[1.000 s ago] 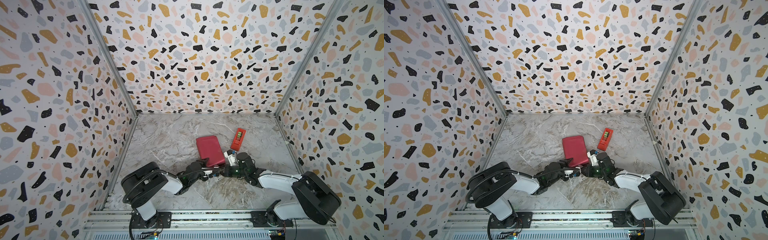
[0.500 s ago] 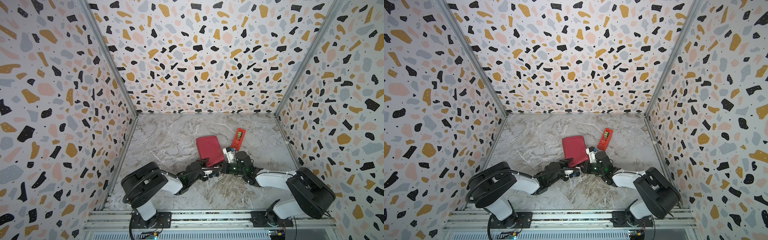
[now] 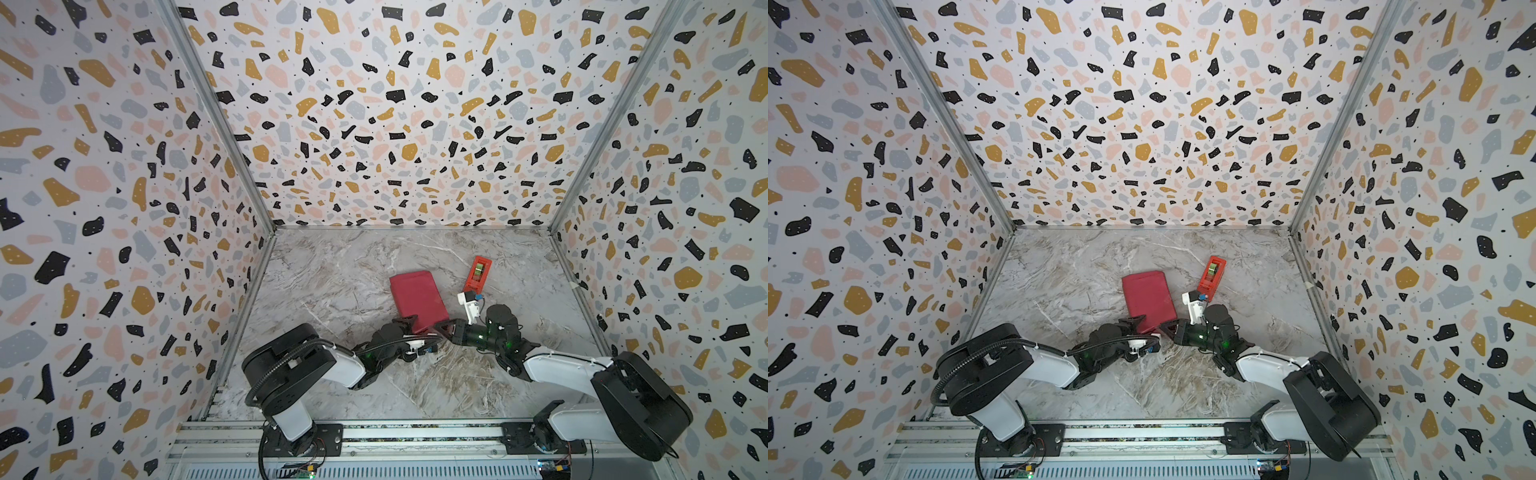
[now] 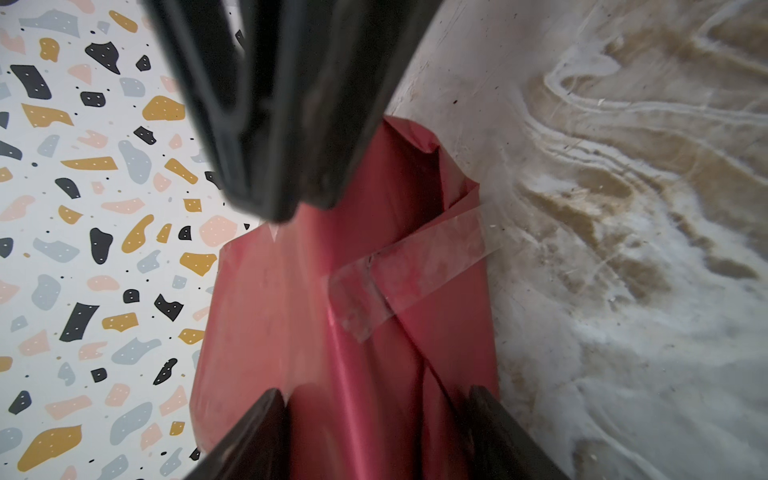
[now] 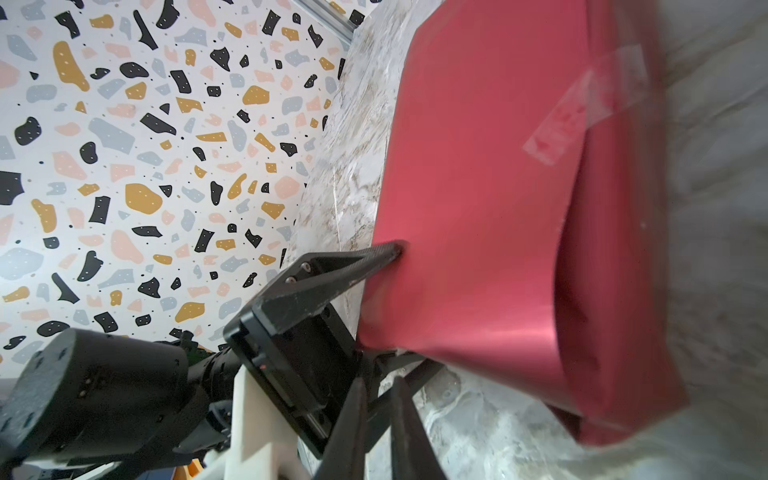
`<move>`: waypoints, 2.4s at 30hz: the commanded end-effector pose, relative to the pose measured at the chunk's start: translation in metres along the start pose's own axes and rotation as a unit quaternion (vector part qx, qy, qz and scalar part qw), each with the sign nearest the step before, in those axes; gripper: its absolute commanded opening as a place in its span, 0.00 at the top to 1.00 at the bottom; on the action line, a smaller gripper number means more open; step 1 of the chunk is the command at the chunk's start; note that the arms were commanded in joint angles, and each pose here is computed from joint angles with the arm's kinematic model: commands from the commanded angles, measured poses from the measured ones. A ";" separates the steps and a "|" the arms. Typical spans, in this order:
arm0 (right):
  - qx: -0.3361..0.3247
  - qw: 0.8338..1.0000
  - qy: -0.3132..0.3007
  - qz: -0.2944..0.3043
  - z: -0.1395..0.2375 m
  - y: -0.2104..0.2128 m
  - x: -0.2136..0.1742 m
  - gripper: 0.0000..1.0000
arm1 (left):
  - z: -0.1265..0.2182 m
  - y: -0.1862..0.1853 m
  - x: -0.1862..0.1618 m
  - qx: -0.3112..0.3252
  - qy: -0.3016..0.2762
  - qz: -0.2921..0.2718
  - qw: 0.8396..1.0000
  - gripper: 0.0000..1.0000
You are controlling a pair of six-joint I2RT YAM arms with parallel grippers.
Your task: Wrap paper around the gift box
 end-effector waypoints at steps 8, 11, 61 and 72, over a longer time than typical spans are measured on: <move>-0.078 0.994 0.016 0.073 0.028 -0.012 -0.021 0.77 | 0.020 0.037 0.034 0.038 -0.066 0.106 0.991 0.11; -0.104 0.990 0.013 0.089 0.031 -0.014 -0.018 0.70 | 0.035 0.050 0.048 0.048 -0.110 0.154 0.981 0.08; -0.133 0.981 0.029 0.138 -0.021 -0.025 0.047 0.20 | 0.014 0.055 -0.005 -0.014 -0.018 0.757 0.654 0.00; -0.154 0.978 0.054 0.132 -0.028 -0.045 0.037 0.21 | 0.003 0.036 -0.014 -0.023 0.015 0.746 0.666 0.00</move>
Point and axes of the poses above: each gripper's point midway between its finger pads, its own z axis back along the fingers, its own y axis along the line the jaws close on, x = y × z, the point moved 8 cm from there along z, back along the fingers, and after that the axes turned 5 degrees about z, right-handed, at the moved point
